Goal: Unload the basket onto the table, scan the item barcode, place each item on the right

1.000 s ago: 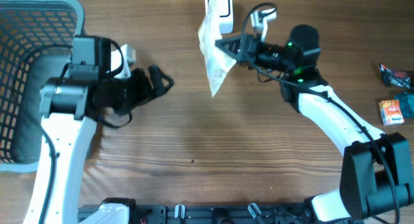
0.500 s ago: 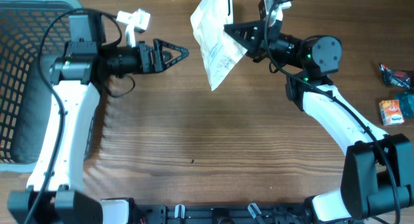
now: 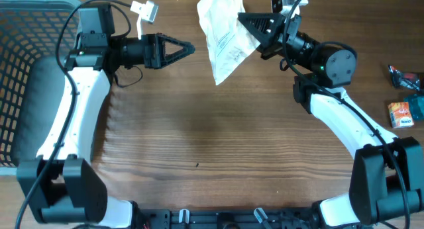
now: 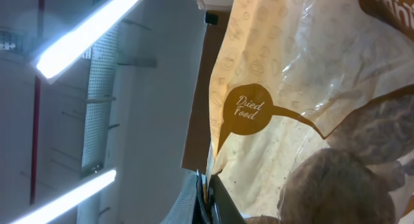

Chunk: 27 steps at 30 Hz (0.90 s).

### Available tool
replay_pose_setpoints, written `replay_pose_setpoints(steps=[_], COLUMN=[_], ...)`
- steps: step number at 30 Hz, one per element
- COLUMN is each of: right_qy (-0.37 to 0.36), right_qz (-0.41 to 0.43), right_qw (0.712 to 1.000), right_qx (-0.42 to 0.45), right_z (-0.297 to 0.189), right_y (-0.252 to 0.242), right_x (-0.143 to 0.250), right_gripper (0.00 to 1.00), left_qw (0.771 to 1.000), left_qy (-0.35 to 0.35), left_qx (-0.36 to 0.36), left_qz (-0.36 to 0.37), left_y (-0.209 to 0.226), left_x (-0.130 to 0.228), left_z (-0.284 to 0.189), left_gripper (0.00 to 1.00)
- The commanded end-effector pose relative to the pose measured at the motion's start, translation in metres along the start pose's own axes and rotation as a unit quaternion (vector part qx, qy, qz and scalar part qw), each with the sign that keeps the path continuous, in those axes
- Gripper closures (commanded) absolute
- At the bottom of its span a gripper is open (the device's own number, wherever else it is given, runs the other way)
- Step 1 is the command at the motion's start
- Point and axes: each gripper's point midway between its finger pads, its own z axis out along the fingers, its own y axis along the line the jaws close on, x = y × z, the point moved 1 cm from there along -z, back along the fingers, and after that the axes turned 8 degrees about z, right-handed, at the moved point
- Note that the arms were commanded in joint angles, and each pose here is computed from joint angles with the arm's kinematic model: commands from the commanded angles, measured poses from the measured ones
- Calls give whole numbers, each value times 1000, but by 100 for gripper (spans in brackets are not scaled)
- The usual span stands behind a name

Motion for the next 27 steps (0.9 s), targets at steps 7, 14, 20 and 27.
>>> replay_pose_setpoints(steps=[7, 14, 20, 27], right_qy=[13, 24, 32, 17], right_qz=[0, -11, -14, -19], right_qw=[999, 999, 999, 999], right_qx=[-34, -36, -13, 39], right_z=[20, 29, 29, 27], right_y=[14, 10, -1, -27], right_x=[20, 30, 31, 19], right_gripper=[95, 96, 95, 96], left_qw=[999, 998, 998, 999], left_qy=[11, 3, 0, 5], left_qx=[39, 0, 9, 26], left_qz=[-18, -61, -55, -44], left_y=[-7, 1, -3, -9], left_x=[-3, -13, -19, -19], left_z=[12, 25, 25, 25], left_gripper=[0, 1, 10, 55])
